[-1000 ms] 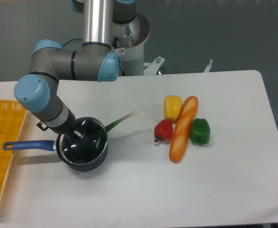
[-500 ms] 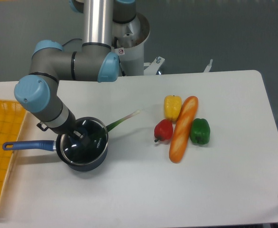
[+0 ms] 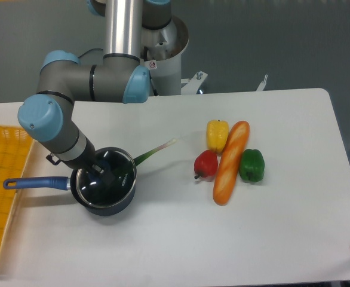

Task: Close the pot lid
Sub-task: 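Adjust the lid seating on the saucepan while holding the knob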

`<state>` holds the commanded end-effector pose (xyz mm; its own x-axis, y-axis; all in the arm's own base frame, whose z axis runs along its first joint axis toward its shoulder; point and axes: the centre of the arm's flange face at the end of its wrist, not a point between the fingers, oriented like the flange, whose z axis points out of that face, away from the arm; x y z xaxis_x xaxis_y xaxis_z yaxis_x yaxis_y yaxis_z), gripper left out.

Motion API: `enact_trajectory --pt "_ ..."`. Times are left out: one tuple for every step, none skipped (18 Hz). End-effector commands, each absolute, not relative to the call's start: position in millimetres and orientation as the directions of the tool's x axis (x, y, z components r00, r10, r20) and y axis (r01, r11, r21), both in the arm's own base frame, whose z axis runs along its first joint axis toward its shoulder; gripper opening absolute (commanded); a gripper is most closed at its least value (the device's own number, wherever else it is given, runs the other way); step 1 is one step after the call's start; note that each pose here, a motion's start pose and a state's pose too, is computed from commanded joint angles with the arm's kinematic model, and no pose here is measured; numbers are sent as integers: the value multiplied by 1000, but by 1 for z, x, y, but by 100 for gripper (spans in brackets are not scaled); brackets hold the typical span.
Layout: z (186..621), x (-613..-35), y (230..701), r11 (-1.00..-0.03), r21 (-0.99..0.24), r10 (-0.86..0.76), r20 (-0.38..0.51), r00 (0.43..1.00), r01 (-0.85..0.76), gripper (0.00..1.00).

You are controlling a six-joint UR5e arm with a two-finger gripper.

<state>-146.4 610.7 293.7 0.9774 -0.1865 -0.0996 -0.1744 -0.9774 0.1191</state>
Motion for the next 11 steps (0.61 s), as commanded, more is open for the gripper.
enact_trajectory --pt "295 -146 611 -978 118 -186 -100 977 -174 99" --pt "296 -146 610 -978 117 -186 -101 977 -174 100" --pt "298 -146 610 -978 113 -186 -104 977 -174 100" --pt "300 -147 609 -979 109 -184 -107 977 -172 100" --pt "303 -147 609 -979 105 -183 -109 977 -172 100" --pt "308 -146 608 -980 99 -183 -114 977 -172 100" --pt "311 -147 607 -981 94 -181 -115 977 -170 100" --pt "313 -148 606 -982 92 -177 -117 977 -167 100" --pt "320 -149 605 -983 83 -175 -123 977 -165 100" --pt "325 -149 603 -983 78 -172 -126 977 -164 100" --pt "328 -151 601 -984 75 -168 -128 978 -159 100"
